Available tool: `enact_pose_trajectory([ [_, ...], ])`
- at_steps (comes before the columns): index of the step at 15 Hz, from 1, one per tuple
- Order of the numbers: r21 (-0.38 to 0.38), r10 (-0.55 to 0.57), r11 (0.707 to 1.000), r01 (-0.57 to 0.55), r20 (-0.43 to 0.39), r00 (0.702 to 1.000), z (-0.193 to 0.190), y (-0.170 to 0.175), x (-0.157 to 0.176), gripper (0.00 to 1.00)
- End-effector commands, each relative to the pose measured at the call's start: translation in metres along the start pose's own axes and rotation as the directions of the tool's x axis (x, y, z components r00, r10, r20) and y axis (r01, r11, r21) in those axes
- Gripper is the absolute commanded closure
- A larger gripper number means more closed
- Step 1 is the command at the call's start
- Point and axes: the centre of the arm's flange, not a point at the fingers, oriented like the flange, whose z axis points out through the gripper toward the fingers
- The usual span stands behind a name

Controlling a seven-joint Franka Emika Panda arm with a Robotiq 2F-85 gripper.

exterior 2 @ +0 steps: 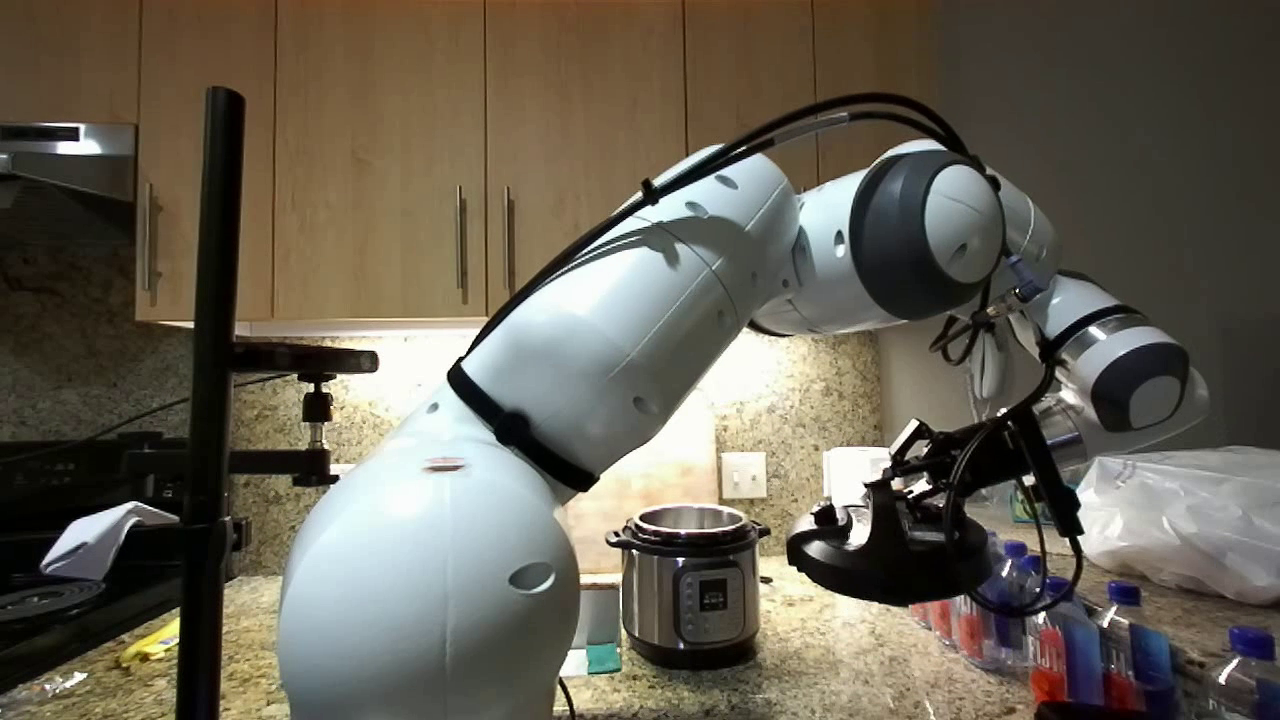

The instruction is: Put the black lid on the rice cooker.

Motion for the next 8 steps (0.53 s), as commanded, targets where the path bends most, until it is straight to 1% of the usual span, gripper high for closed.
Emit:
enact_pose_trajectory([
  [1, 0.049, -0.050, 0.997, 0.052, -0.027, 0.998, 0.010, -0.033, 0.032, 0.93],
  [4, 0.079, -0.059, 0.995, 0.062, -0.031, 0.998, 0.032, -0.041, 0.062, 0.93],
  [8, 0.120, -0.029, 0.992, 0.033, -0.035, 0.999, 0.063, -0.047, 0.103, 0.93],
])
